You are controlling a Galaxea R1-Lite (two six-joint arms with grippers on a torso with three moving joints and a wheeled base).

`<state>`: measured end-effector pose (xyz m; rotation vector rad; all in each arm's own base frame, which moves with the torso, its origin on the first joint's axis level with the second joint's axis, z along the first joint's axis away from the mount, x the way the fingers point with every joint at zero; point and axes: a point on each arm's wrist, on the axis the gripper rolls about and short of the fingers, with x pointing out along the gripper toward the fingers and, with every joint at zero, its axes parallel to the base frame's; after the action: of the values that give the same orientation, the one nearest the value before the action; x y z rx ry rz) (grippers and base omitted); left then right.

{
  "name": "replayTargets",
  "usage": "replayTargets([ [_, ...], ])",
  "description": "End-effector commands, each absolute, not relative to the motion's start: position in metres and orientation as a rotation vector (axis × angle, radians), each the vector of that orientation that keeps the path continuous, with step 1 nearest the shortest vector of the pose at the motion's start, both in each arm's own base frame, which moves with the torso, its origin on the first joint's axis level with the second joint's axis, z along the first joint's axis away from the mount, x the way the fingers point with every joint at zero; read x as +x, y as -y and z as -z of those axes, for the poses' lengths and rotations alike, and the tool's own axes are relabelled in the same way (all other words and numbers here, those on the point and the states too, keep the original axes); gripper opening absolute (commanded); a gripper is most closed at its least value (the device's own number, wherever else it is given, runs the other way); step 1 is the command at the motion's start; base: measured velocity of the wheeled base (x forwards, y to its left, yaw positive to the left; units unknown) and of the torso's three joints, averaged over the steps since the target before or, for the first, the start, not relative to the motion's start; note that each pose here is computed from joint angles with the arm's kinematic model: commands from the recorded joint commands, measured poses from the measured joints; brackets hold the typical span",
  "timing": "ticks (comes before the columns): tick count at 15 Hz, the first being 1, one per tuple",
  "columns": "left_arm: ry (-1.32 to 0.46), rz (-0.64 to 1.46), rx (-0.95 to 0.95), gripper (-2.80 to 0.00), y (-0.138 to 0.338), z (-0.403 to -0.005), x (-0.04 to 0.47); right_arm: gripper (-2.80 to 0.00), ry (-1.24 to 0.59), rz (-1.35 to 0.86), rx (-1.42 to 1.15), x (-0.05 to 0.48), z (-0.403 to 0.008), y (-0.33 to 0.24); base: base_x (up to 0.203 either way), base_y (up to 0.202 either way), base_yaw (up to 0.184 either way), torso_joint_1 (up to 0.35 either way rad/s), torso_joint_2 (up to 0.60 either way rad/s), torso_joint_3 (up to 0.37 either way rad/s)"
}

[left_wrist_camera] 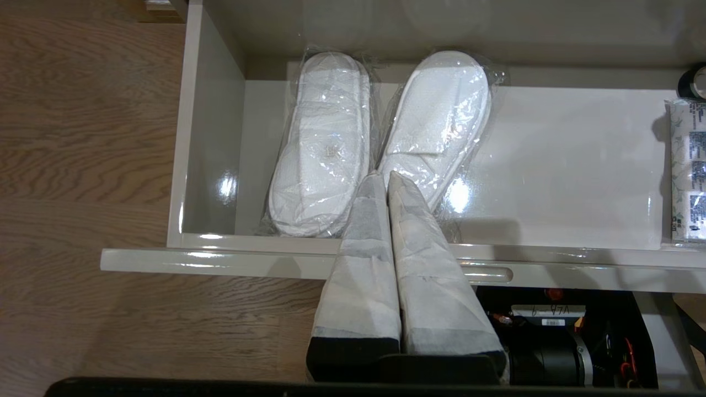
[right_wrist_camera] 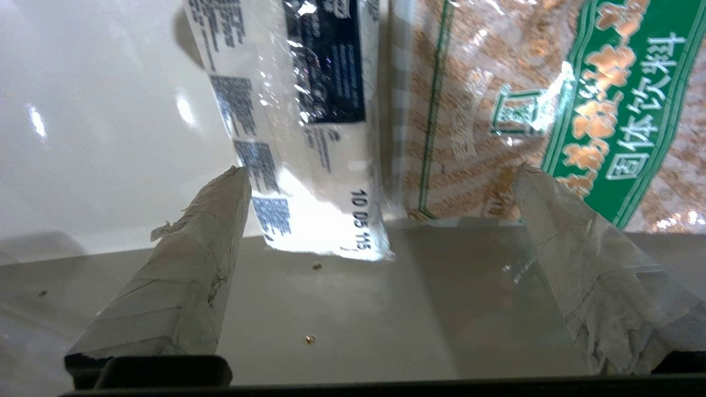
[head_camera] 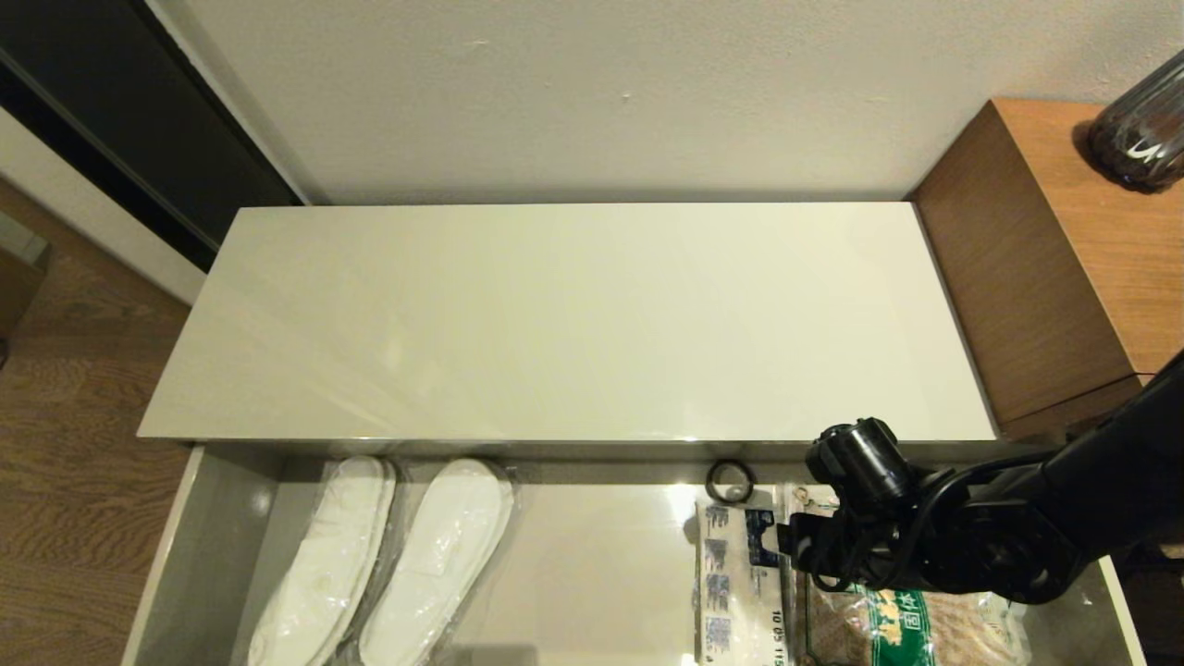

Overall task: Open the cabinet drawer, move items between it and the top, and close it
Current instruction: Take out the tissue from the drawer

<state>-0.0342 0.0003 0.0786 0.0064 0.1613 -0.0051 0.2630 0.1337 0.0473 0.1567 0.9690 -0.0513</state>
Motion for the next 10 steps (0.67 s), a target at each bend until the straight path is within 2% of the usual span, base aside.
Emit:
replayTargets([
  [1,-0.163,0.005,0.007,-2.80,0.000,-0.078,-0.034,0.00,-0.974,0.054,0.155,0.268,-0.043,-0.137,0.000,0.000,0.000,0.000,0.00,0.000],
  [10,-0.163,0.005,0.007,-2.80,0.000,-0.078,-0.034,0.00,-1.002,0.065,0.158,0.279,-0.026,-0.147,0.000,0.000,0.000,0.000,0.00,0.000],
])
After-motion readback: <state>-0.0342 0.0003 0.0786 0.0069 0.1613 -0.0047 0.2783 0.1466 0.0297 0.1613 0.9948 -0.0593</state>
